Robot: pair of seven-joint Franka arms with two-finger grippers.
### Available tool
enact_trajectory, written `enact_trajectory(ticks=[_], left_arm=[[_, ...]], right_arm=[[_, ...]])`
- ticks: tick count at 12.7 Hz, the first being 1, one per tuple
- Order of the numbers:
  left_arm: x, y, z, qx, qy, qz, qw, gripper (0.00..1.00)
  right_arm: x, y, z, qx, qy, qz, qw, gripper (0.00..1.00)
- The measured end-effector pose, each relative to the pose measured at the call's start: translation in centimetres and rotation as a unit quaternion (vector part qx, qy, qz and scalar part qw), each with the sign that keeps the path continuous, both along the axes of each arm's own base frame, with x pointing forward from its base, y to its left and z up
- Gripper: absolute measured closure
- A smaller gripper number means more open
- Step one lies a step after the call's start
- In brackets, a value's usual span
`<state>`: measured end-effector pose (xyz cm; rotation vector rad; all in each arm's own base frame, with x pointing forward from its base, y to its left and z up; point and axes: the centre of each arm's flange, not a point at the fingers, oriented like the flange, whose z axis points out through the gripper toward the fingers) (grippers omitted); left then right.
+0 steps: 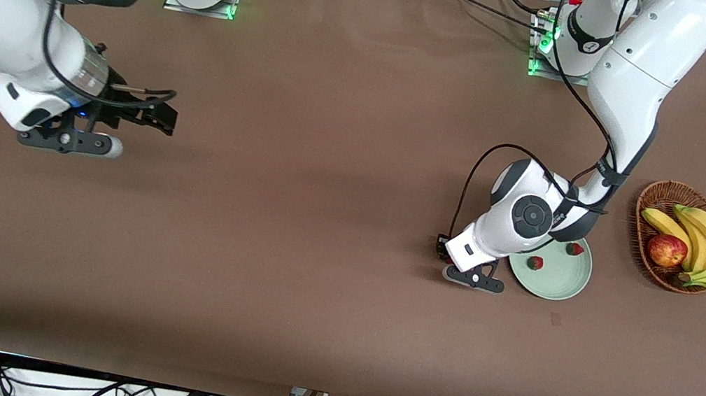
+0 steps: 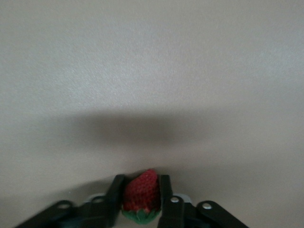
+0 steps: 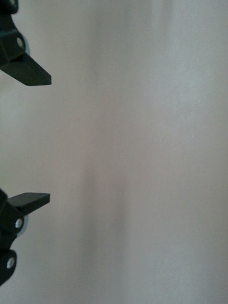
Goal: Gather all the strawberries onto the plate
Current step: 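Lower the third strawberry onto the plate and open the left gripper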
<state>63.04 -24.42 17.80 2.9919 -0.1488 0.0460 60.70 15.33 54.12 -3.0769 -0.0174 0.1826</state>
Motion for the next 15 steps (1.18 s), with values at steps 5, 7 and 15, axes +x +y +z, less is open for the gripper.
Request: enact_trajectory(ticks=[5, 7, 15], left_arm=[[0.3, 2.4, 5.8, 0.039, 0.048, -0.004, 0.998, 0.69], [0.1, 5.4, 8.2, 0.083, 0.072, -0.053, 0.993, 0.69], [-0.3, 15.3, 5.7, 0.23, 0.135, -0.214, 0.94, 0.6]], right_arm=[[-1.1, -5.7, 2.0, 0.013, 0.007, -0.01, 1.0, 0.0], [-3.0, -7.7, 3.3, 0.015, 0.003, -0.015, 1.0, 0.0], [-4.5, -9.3, 4.4, -0.033, -0.008, -0.012, 0.999, 0.0]])
